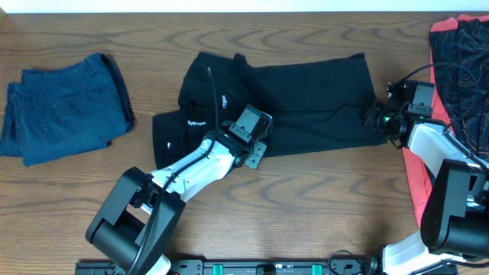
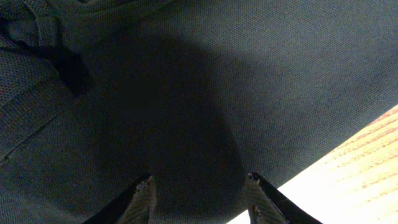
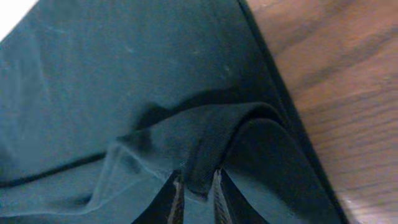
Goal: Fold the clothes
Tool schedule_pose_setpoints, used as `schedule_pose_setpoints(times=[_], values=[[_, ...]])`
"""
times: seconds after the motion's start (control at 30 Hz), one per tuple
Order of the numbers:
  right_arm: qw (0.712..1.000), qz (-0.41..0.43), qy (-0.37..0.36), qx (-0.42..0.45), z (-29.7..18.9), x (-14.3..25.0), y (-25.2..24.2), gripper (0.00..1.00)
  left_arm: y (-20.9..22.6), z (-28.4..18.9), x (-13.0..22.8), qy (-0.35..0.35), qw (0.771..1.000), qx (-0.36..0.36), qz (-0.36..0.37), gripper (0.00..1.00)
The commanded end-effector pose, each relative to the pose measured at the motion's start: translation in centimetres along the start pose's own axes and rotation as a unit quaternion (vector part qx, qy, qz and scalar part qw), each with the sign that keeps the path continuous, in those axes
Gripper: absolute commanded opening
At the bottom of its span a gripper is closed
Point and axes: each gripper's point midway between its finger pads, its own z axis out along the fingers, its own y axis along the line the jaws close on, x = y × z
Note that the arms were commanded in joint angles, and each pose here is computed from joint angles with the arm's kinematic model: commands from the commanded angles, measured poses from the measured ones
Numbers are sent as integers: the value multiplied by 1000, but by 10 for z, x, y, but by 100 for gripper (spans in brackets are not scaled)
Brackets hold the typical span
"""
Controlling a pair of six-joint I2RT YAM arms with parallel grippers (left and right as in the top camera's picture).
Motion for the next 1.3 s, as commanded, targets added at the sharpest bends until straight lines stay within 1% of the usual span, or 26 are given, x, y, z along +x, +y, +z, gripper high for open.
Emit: schedule_pose_setpoints(times=[0.0,0.57,0.83,0.93,1.03,1.17,1.23,1.27], values=[[999,-9,-19,24,-9,-11,-5,16,1,3,7,10,1000,-2,-2,49],[997,7,25,67,-11,13,-23,17,1,3,7,10,1000,-2,-2,49],[998,5,19,63,-7,10,-22,21,1,3,7,10,1000,-2,-2,49],[998,2,19,61,0,10,-21,24,1,3,7,10,1000,-2,-2,49],[998,-5,22,54,11,12,-18,24,1,3,7,10,1000,-2,-2,49],[998,-13,28,47,21,17,-12,17,1,3,7,10,1000,-2,-2,49],[998,-14,27,46,21,17,-11,12,1,3,7,10,1000,-2,-2,49],[999,-14,25,46,21,16,-11,7,1,3,7,10,1000,-2,-2,48]])
